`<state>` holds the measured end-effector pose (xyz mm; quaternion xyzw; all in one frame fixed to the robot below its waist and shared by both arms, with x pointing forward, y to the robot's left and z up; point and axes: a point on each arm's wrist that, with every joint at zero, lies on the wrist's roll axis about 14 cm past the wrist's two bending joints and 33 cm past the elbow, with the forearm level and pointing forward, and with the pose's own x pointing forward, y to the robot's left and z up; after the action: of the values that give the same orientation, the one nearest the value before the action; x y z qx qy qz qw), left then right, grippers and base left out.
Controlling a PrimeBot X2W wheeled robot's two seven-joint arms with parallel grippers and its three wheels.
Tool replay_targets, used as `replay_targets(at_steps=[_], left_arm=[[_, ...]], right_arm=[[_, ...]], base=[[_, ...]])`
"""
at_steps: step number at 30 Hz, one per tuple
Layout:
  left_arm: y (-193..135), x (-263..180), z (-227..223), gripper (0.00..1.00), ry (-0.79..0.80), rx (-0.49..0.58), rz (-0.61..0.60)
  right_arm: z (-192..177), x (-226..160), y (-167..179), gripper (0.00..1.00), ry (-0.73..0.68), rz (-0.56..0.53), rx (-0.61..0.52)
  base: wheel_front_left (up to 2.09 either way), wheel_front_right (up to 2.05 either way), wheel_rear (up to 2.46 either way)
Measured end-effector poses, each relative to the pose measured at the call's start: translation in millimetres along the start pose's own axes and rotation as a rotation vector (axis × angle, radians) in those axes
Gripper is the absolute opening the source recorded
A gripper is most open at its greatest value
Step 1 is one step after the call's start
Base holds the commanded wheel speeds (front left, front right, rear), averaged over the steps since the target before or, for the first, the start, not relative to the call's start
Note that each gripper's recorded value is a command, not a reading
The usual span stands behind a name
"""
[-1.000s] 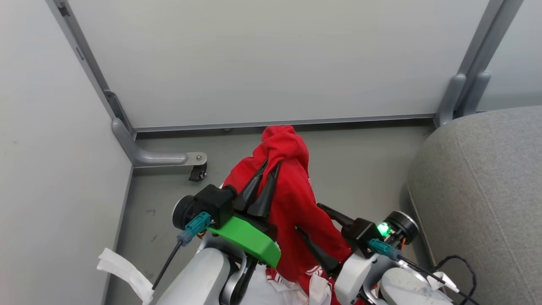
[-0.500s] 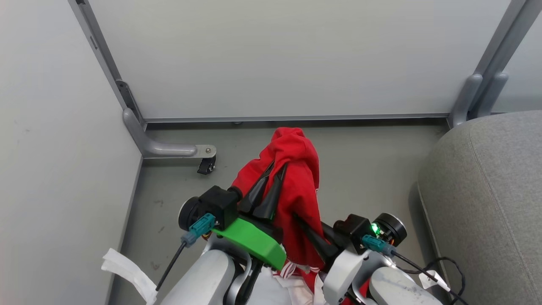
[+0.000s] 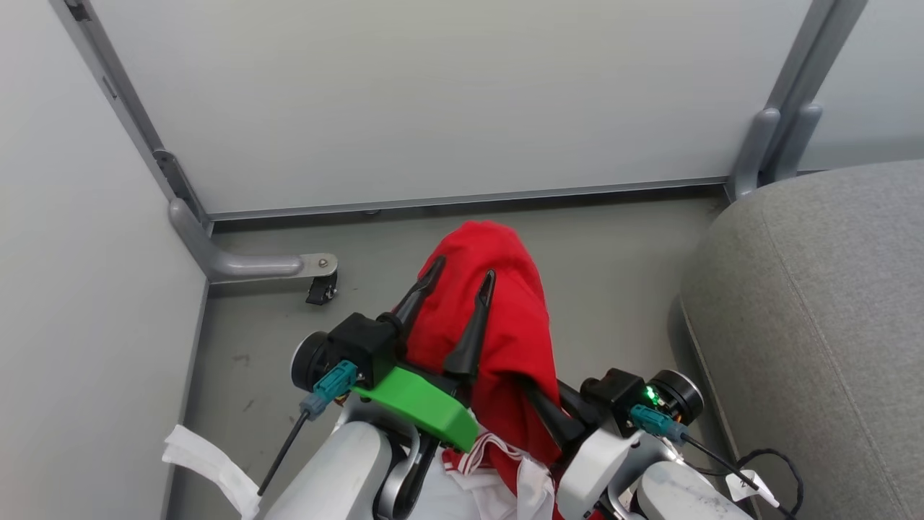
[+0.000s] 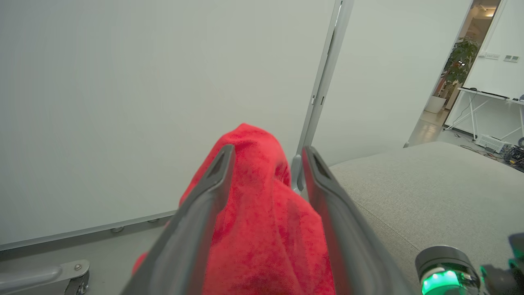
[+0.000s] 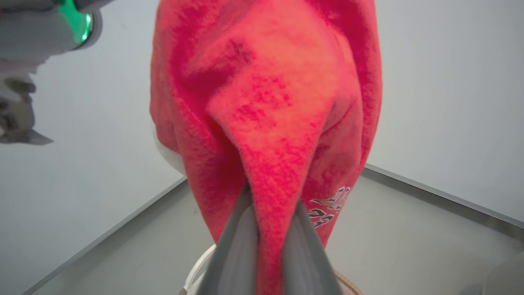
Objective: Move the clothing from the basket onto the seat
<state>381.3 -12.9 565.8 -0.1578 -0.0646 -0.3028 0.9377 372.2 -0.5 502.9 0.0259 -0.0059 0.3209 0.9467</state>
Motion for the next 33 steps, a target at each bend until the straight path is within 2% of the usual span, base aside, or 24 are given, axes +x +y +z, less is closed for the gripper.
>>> replay_targets(at_steps=[5, 7, 11, 23, 28, 33], left_arm=[[-4.9, 8.3, -4.2, 1.00, 0.008, 0.073, -0.032], [-7.4, 10.4, -9.0, 1.00, 0.015, 0.062, -0.039], [-25.1, 19.1, -20.7, 1.00, 0.038, 0.111, -0.123], [-97.7, 44.5, -55.9, 1.00, 0.091, 0.042, -0.377], [-124.0, 49.4, -77.4, 1.00, 0.139, 0.009, -0.470], [-140.2, 53.9, -98.5, 1.00, 0.181, -0.022, -0.549]], right_arm=[[2.9, -14.3, -17.9, 0.00, -0.016, -0.076, 0.015], [6.9, -20.9, -24.8, 0.00, -0.030, -0.106, 0.015], [14.8, -37.8, -44.2, 0.00, -0.057, -0.186, 0.013], [29.1, -134.2, -124.7, 0.00, -0.096, -0.555, -0.029], [45.1, -164.5, -148.7, 0.00, -0.119, -0.666, -0.092], [68.3, -179.3, -183.1, 0.00, -0.096, -0.713, -0.241]], base=[[0.00, 0.00, 0.00], [0.00, 0.00, 0.00], [0.00, 0.00, 0.00], [0.00, 0.00, 0.00], [0.00, 0.00, 0.00], [0.00, 0.00, 0.00]])
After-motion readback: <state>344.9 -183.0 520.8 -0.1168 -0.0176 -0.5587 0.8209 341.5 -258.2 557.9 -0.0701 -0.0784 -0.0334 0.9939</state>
